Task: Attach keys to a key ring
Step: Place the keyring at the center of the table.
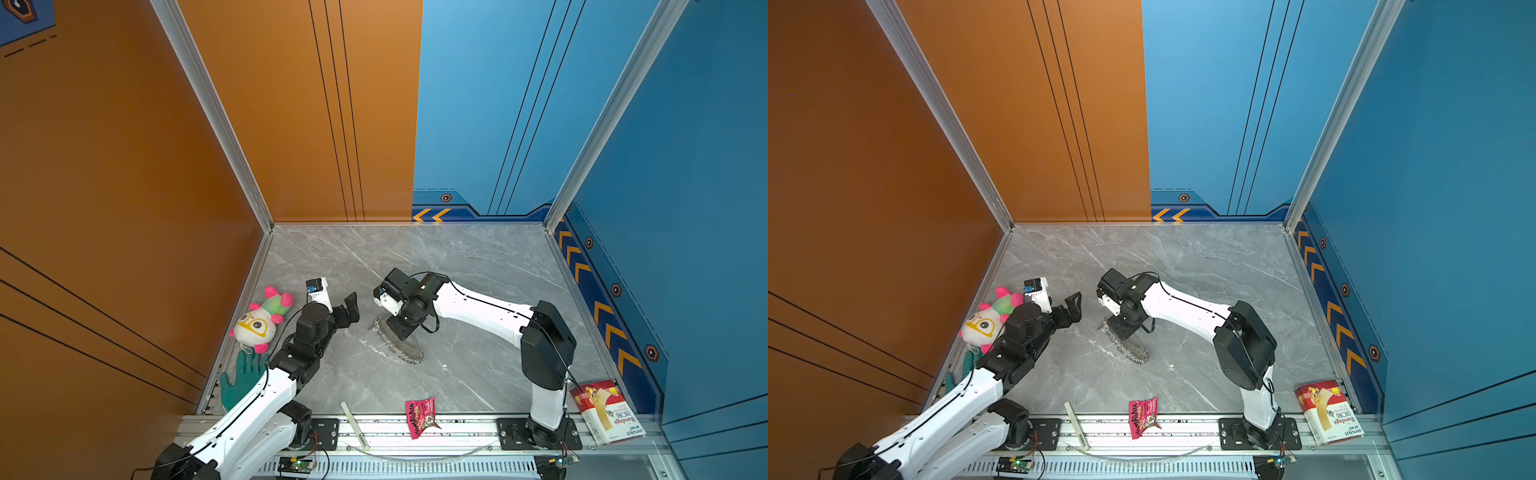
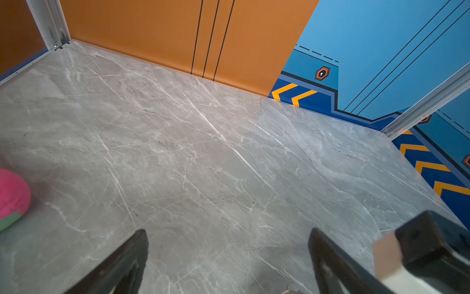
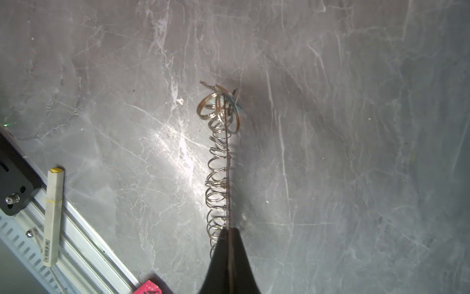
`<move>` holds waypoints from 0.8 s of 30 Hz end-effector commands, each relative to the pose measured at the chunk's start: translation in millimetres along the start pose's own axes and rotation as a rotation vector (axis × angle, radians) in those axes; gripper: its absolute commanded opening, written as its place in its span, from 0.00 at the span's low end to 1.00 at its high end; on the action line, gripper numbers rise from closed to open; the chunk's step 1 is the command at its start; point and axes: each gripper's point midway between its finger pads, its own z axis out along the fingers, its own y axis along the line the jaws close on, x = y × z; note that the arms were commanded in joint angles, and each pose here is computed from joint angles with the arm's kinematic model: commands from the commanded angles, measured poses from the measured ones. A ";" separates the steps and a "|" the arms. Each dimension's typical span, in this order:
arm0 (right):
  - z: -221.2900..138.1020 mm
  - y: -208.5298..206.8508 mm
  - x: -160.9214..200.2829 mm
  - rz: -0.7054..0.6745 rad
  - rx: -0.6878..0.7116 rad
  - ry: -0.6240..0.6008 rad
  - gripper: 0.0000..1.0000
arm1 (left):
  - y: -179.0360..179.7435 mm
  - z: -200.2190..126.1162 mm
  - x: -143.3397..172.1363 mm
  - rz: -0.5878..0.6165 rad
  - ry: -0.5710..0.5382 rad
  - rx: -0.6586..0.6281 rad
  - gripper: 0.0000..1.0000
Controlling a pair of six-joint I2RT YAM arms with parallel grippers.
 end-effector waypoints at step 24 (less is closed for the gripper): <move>27.7 -158.4 45.9 0.407 0.048 0.020 0.19 | 23.8 9.7 17.3 0.006 0.038 -0.068 0.98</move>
